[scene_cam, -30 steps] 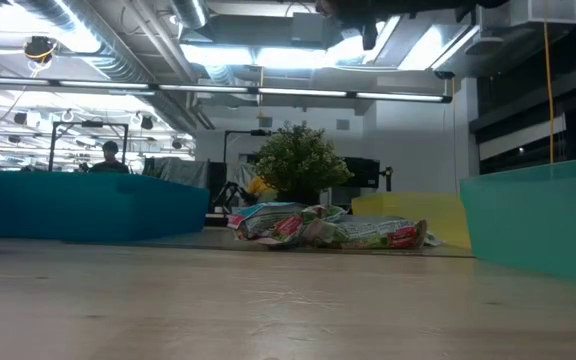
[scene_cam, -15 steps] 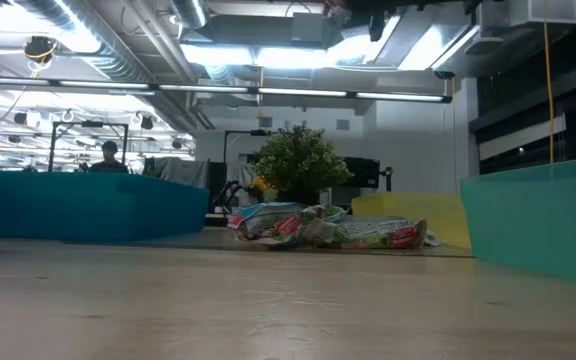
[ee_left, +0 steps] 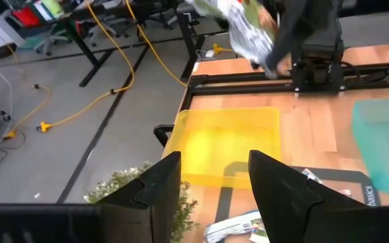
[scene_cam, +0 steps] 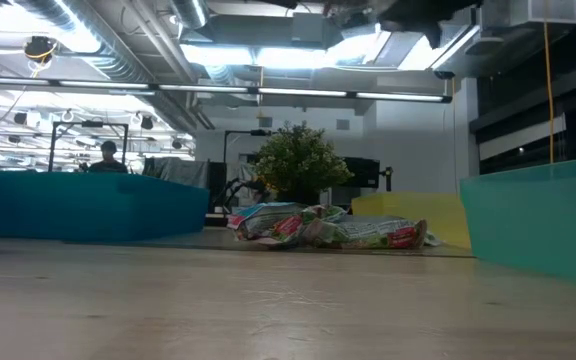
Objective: Pick and place Granola Bars by type
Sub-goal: Put the red granola bar into the yellow bin
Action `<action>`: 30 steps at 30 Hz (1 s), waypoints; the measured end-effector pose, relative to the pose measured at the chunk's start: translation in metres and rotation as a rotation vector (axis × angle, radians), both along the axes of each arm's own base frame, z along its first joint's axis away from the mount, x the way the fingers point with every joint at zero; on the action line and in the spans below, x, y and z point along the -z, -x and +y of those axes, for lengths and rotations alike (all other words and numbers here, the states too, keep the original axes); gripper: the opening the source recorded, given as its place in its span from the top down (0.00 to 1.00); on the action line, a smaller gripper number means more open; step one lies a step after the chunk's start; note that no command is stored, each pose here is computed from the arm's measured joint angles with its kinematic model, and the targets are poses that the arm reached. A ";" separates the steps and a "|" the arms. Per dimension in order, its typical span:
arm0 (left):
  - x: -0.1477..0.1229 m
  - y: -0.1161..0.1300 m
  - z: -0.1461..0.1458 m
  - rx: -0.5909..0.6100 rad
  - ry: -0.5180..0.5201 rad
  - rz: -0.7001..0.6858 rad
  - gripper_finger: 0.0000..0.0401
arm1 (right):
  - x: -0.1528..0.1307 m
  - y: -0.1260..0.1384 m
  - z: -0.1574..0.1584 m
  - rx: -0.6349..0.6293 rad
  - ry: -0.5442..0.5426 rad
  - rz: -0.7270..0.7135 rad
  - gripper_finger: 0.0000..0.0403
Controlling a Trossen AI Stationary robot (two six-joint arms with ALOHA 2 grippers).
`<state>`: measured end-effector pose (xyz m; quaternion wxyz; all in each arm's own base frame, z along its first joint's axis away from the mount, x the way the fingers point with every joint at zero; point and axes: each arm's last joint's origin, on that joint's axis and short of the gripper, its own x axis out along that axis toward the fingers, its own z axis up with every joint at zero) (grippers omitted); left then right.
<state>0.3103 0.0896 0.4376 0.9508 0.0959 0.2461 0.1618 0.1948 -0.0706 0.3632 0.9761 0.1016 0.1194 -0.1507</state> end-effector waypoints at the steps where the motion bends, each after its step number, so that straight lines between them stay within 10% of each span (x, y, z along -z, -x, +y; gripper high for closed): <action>1: 0.000 -0.001 0.000 -0.001 0.002 0.000 0.59 | -0.001 0.006 0.001 0.010 -0.011 0.008 0.85; 14: 0.000 -0.002 0.001 -0.008 0.014 -0.017 0.59 | 0.020 0.029 -0.016 0.154 -0.151 0.218 0.85; 30: 0.002 -0.001 0.000 -0.023 0.054 -0.009 0.59 | 0.098 -0.010 -0.065 0.216 -0.339 0.652 0.86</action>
